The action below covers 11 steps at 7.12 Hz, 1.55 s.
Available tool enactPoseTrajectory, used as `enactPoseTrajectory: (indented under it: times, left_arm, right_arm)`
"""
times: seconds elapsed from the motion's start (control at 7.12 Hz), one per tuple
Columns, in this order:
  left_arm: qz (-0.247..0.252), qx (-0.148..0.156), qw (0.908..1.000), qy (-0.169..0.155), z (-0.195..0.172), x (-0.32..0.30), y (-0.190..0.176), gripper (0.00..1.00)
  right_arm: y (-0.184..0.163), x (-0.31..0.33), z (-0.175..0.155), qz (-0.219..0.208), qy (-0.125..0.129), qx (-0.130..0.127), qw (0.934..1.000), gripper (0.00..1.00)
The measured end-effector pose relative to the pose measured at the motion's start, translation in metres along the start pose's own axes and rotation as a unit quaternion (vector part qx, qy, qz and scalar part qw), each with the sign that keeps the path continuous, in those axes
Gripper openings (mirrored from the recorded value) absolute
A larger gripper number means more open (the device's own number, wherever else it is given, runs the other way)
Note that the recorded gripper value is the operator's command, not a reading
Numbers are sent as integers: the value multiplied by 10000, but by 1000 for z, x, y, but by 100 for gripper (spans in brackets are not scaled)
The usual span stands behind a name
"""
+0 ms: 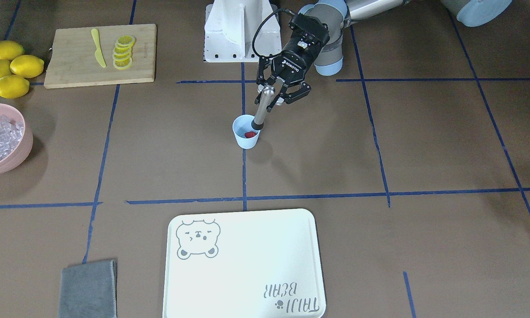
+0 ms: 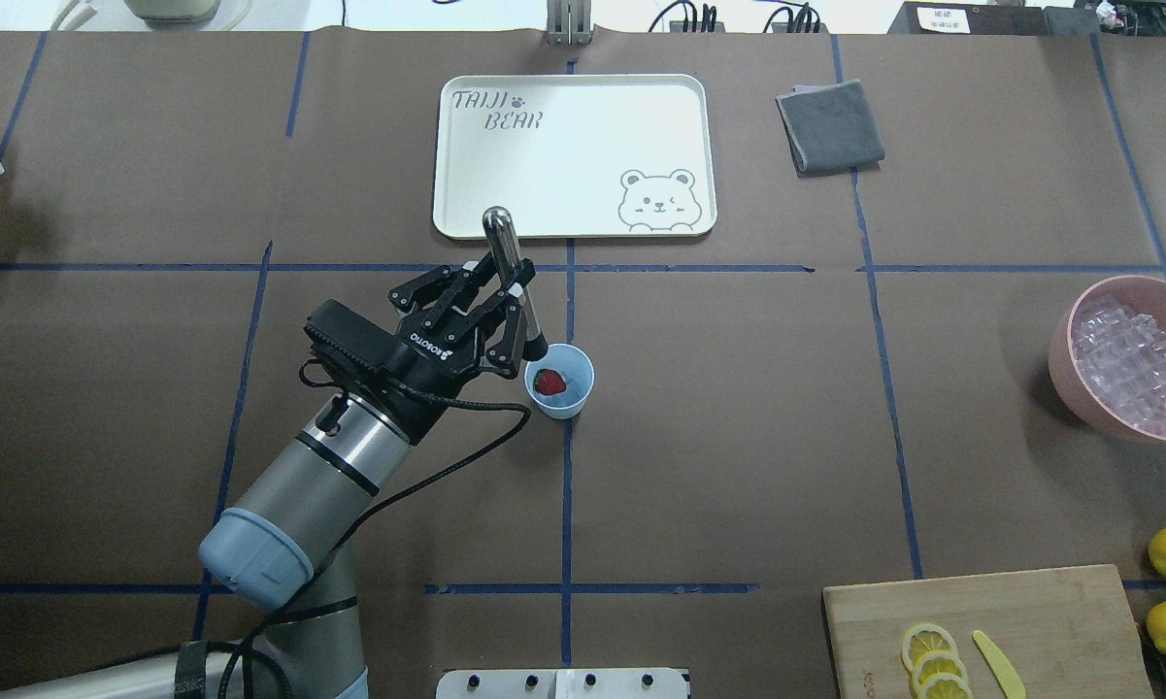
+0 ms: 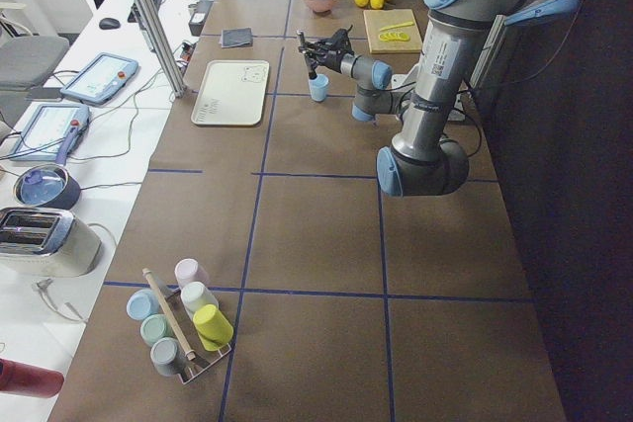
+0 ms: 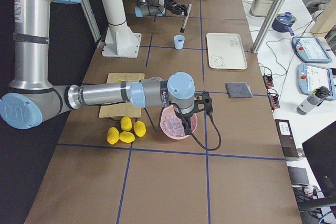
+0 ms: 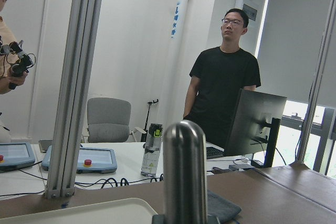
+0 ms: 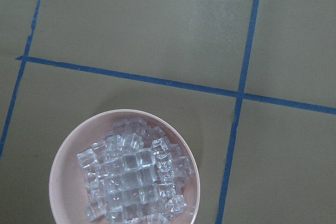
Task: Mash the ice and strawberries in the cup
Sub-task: 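Lower the pestle into the blue cup with the left gripper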
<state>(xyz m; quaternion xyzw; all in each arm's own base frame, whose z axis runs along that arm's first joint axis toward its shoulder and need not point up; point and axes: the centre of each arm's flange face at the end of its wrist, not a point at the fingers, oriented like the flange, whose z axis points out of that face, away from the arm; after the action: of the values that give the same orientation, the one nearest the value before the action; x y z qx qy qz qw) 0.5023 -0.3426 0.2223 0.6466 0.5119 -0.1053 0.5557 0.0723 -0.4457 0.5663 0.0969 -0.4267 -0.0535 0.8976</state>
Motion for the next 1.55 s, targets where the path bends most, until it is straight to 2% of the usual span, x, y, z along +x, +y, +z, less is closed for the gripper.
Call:
enactPoseTrajectory:
  times: [0.7, 1.55]
  left_arm:
    - [46, -47, 10000, -40, 15, 7, 16, 0]
    - [-45, -122, 9999, 33, 8, 21, 31, 0]
  right_arm:
    - [-1, 1, 1, 8, 0, -11, 10000, 99]
    - [-4, 1, 1, -2, 4, -5, 10000, 99]
